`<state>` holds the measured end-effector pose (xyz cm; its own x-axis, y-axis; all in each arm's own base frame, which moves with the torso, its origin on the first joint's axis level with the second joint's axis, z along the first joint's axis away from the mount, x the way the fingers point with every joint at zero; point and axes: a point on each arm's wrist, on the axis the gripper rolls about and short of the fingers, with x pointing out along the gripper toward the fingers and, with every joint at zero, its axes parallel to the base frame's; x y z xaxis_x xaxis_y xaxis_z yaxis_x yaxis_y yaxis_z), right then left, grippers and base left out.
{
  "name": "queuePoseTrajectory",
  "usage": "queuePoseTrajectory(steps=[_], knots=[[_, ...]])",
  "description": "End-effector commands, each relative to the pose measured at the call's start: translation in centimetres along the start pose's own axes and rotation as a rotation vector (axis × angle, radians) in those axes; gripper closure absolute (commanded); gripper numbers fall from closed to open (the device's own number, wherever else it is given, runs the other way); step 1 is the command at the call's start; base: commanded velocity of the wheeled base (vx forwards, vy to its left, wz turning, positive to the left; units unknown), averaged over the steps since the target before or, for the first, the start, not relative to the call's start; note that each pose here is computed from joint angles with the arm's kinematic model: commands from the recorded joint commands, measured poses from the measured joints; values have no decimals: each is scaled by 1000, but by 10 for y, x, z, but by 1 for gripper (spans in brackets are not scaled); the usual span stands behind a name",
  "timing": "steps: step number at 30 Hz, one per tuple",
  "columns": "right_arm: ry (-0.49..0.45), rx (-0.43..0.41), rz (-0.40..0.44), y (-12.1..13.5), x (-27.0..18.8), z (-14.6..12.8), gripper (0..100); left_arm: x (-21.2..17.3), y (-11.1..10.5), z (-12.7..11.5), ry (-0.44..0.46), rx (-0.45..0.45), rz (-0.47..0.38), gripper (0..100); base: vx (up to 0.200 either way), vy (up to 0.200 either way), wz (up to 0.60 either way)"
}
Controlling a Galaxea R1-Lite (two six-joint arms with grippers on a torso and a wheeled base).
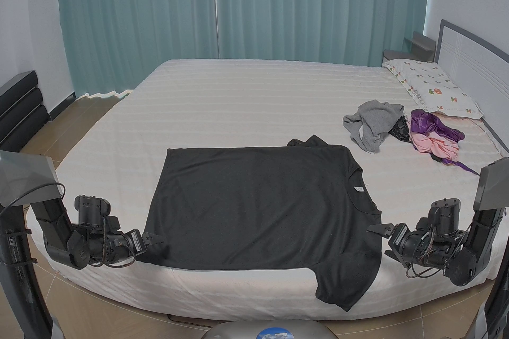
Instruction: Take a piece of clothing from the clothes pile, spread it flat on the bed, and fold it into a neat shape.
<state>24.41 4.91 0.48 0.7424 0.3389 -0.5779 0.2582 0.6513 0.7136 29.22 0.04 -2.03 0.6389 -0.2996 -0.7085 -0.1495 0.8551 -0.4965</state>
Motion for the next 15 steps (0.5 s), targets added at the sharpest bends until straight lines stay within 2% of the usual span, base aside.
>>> queuePoseTrajectory(steps=[1, 15], knots=[[9, 1, -12, -3, 3, -1, 0, 6, 7, -4, 22, -1, 16, 0, 0, 0, 0], [8, 1, -11, -3, 4, -1, 0, 13, 7, -1, 14, 8, 20, 0, 0, 0, 0]])
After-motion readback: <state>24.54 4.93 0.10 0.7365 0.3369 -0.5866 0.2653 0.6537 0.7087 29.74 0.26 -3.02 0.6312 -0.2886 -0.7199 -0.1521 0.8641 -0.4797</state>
